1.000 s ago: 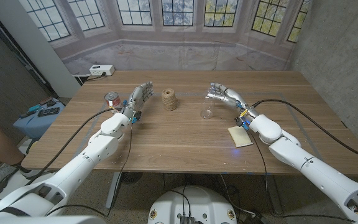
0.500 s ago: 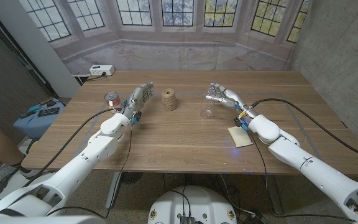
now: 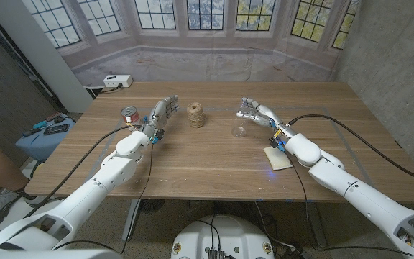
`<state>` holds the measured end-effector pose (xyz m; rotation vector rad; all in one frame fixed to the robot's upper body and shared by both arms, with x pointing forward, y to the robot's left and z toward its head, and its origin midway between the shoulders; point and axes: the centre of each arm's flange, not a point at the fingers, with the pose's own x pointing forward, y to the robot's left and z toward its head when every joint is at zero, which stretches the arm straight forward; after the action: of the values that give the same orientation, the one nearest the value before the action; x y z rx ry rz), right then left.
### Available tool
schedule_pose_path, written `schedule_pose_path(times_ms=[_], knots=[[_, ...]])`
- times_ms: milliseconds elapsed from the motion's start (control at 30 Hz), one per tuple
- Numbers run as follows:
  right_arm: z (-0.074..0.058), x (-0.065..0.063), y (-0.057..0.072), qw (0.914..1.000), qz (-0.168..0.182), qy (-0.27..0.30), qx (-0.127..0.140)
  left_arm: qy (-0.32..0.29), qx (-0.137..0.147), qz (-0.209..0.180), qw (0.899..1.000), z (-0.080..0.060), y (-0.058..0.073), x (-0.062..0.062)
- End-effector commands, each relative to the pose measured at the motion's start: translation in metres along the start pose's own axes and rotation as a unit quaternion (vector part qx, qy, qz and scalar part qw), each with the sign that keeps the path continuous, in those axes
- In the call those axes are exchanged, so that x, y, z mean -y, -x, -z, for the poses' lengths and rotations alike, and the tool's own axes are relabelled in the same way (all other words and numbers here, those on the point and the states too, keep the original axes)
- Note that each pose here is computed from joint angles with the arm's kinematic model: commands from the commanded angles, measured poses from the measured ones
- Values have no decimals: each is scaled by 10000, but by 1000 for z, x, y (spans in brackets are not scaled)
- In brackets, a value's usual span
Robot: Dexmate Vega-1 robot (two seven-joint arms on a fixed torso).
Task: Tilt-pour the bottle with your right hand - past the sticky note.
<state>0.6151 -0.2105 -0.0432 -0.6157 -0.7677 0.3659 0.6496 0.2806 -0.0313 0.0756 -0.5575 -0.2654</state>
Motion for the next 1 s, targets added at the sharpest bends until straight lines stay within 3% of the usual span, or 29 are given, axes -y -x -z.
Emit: schedule_pose_path(times_ms=[33, 1000], knots=[[4, -5, 1, 10000, -15, 82, -15, -10, -16, 60, 10000, -1, -1, 5], [22, -20, -11, 10000, 3, -13, -83, -7, -84, 204, 9998, 0, -7, 7]])
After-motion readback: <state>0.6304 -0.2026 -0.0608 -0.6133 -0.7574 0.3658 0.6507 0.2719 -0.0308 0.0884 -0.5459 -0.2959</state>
